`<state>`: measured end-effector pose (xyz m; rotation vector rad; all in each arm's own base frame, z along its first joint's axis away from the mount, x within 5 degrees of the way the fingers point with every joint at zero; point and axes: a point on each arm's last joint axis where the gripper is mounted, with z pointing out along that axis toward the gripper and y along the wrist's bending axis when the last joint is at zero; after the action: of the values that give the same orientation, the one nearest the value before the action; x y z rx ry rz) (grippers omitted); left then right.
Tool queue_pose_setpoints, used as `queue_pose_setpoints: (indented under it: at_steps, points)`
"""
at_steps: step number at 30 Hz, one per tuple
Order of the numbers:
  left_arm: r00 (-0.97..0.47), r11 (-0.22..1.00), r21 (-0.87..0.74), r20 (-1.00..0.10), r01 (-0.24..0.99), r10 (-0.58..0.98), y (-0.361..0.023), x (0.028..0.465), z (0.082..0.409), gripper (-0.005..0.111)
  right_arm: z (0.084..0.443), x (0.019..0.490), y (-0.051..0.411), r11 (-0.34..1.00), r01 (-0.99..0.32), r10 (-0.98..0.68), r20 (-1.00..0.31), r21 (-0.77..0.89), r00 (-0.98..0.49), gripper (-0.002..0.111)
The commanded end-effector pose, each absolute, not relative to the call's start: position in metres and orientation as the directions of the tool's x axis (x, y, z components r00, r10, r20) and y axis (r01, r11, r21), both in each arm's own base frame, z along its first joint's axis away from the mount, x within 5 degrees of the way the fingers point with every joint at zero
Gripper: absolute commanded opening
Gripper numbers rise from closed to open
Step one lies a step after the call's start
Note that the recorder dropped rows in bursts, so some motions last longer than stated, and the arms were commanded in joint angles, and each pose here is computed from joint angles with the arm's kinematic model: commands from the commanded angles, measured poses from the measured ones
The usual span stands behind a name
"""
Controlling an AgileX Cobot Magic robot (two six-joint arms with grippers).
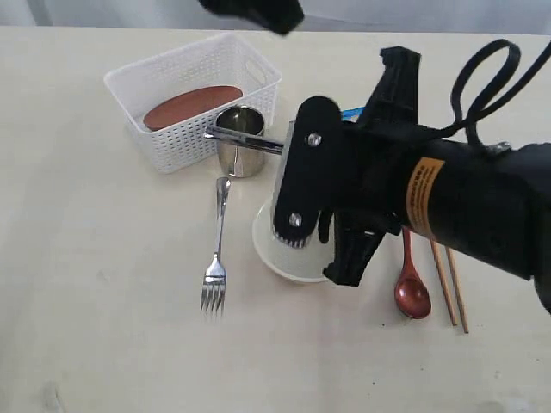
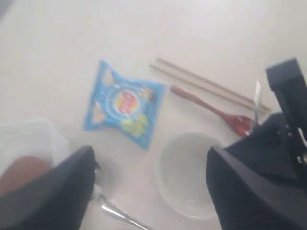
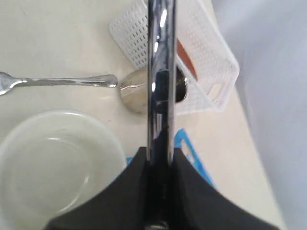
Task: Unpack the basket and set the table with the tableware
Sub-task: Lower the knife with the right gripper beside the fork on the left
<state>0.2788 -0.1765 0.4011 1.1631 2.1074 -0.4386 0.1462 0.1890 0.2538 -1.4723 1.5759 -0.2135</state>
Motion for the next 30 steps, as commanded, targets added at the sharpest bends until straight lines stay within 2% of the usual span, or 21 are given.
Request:
queue_pose_setpoints:
  at_steps: [1, 3, 6, 11, 17, 22, 27, 30]
  points:
    - [-0.402, 0.677, 0.040, -0.778, 0.735, 0.483, -0.143, 0.278, 0.429, 0.063, 0.268, 0.145, 0.190, 0.589, -0.720, -0.711, -0.660, -0.368, -0.243, 0.000]
    - [-0.452, 0.740, -0.001, -0.792, 0.672, 0.410, -0.128, 0.280, 0.435, 0.061, 0.284, 0.145, 0.198, 0.695, -0.689, -0.591, -0.710, -0.207, -0.383, 0.000]
    - [-0.509, 0.794, -0.042, -0.788, 0.607, 0.347, -0.111, 0.284, 0.436, 0.057, 0.299, 0.148, 0.216, 0.771, -0.637, -0.450, -0.720, -0.014, -0.529, -0.001]
    - [-0.541, 0.811, -0.059, -0.773, 0.582, 0.332, -0.103, 0.285, 0.434, 0.050, 0.298, 0.164, 0.261, 0.846, -0.486, -0.259, -0.626, 0.221, -0.735, -0.001]
    - [-0.542, 0.811, -0.059, -0.772, 0.582, 0.333, -0.103, 0.285, 0.434, 0.048, 0.249, 0.190, 0.313, 0.914, -0.281, -0.114, -0.479, 0.293, -0.870, -0.001]
    - [-0.547, 0.809, -0.062, -0.767, 0.585, 0.337, -0.103, 0.285, 0.433, 0.048, 0.207, 0.206, 0.353, 0.918, -0.203, -0.066, -0.373, 0.340, -0.925, -0.001]
    - [-0.551, 0.809, -0.066, -0.764, 0.583, 0.335, -0.103, 0.284, 0.433, 0.048, 0.167, 0.218, 0.367, 0.936, -0.122, -0.024, -0.286, 0.330, -0.958, -0.001]
    - [-0.551, 0.809, -0.066, -0.764, 0.583, 0.335, -0.103, 0.284, 0.433, 0.048, 0.157, 0.220, 0.367, 0.941, -0.086, -0.002, -0.249, 0.327, -0.968, -0.001]
